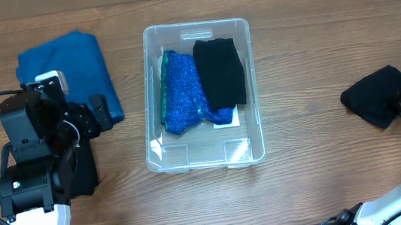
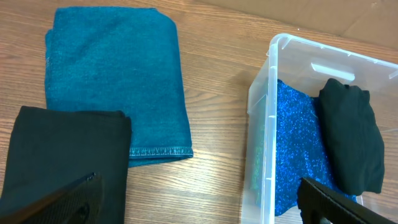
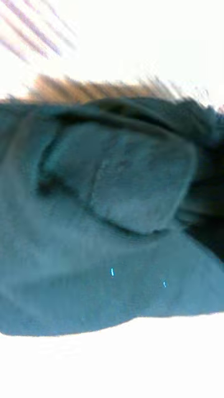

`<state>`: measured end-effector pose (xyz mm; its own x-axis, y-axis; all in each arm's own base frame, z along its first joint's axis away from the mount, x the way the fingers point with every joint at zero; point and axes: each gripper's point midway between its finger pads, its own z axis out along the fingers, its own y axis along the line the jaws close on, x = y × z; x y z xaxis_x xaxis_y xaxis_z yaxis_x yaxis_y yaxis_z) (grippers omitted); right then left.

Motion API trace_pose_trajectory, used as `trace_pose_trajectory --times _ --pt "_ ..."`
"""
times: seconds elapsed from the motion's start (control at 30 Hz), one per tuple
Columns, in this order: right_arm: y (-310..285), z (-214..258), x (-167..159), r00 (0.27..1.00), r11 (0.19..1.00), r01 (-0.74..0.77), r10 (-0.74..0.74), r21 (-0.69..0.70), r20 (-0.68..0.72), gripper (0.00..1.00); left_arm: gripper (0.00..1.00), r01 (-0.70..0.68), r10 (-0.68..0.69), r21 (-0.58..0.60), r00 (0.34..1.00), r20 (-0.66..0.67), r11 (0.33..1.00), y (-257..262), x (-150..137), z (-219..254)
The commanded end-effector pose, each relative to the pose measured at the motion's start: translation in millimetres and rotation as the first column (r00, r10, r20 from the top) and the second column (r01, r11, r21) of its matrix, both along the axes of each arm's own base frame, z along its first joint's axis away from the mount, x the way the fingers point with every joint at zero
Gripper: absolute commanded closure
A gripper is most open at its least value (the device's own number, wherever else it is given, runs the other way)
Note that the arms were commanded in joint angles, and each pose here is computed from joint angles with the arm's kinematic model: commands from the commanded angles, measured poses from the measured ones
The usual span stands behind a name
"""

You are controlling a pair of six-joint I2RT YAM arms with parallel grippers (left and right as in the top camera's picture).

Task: Pack container
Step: 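Grasp the second black cloth on the right with the right gripper, then lower the second black cloth into the bin's front half and release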

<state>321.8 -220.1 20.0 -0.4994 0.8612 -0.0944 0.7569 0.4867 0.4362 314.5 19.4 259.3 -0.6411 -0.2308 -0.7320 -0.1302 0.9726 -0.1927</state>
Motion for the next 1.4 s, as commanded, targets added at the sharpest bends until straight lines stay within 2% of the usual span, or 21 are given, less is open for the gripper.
trace_pose_trajectory --times 0.0,0.1,0.2,0.23,0.33,0.47,0.53,0.6,0.7,0.73,0.77,0.83,0.87,0.9,0.97,1.07,1.1,1.2,1.37 --pt "22 20 20 0.990 0.991 -0.068 0.053 0.111 0.129 0.96 0.00 0.011 -0.011 0.020 1.000 0.020 1.000 1 2 9" --pt "37 75 43 0.955 0.979 -0.190 0.165 0.080 0.247 0.96 0.00 0.011 -0.011 0.020 1.000 0.021 1.000 1 2 9" --pt "69 155 67 0.886 0.940 -0.336 0.335 -0.055 0.321 0.96 0.00 0.011 -0.011 0.020 1.000 0.021 1.000 1 2 9" --pt "95 192 75 0.831 0.903 -0.413 0.428 -0.120 0.355 0.96 0.00 0.011 -0.011 0.020 1.000 0.021 1.000 1 2 9" --pt "173 262 84 0.658 0.768 -0.581 0.639 -0.270 0.399 0.96 0.00 0.011 -0.011 0.020 1.000 0.022 1.000 1 2 9" --pt "310 310 83 0.404 0.575 -0.744 0.794 -0.342 0.455 0.96 0.00 0.011 -0.011 0.020 1.000 0.022 1.000 1 2 9" --pt "356 310 82 0.355 0.530 -0.774 0.816 -0.345 0.457 0.96 0.00 0.011 -0.011 0.020 1.000 0.023 1.000 1 2 9" --pt "397 303 84 0.351 0.516 -0.786 0.826 -0.340 0.442 0.96 0.00 0.011 -0.011 0.020 1.000 0.022 1.000 1 2 9" --pt "453 279 74 0.280 0.423 -0.851 0.867 -0.312 0.412 0.96 0.00 0.011 -0.011 0.021 1.000 0.022 1.000 1 2 9" --pt "469 262 63 0.230 0.352 -0.888 0.897 -0.296 0.377 0.96 0.00 0.010 -0.011 0.021 1.000 0.022 1.000 1 2 9" --pt "481 250 50 0.130 0.244 -0.918 0.931 -0.314 0.342 0.96 0.00 0.010 -0.011 0.021 1.000 0.022 1.000 1 2 9" --pt "491 216 20 -0.118 -0.039 -0.931 0.973 -0.363 0.199 0.96 0.00 0.011 -0.011 0.021 1.000 0.023 1.000 1 2 9" --pt "485 191 9 -0.195 -0.159 -0.923 0.978 -0.350 0.071 0.96 0.00 0.011 -0.011 0.021 1.000 0.023 1.000 1 2 9" --pt "476 172 4 -0.229 -0.228 -0.918 0.973 -0.323 -0.036 0.96 0.00 0.010 -0.011 0.021 1.000 0.022 1.000 1 2 9" --pt "469 156 -8 -0.343 -0.357 -0.891 0.934 -0.279 -0.100 0.96 0.00 0.010 -0.011 0.021 1.000 0.022 1.000 1 2 9" --pt "457 136 -36 -0.619 -0.627 -0.753 0.778 -0.203 -0.109 0.96 0.00 0.010 -0.011 0.020 1.000 0.019 1.000 1 2 8" --pt "457 132 -41 -0.673 -0.676 -0.708 0.734 -0.204 -0.097 0.96 0.00 0.011 -0.011 0.021 1.000 0.019 1.000 1 2 8" --pt "459 123 -51 -0.774 -0.766 -0.602 0.629 -0.226 -0.071 0.96 0.00 0.010 -0.011 0.021 1.000 0.019 1.000 1 2 8" --pt "472 109 -77 -0.896 -0.870 -0.421 0.443 -0.258 -0.030 0.96 0.00 0.010 -0.011 0.021 1.000 0.019 1.000 1 2 8"
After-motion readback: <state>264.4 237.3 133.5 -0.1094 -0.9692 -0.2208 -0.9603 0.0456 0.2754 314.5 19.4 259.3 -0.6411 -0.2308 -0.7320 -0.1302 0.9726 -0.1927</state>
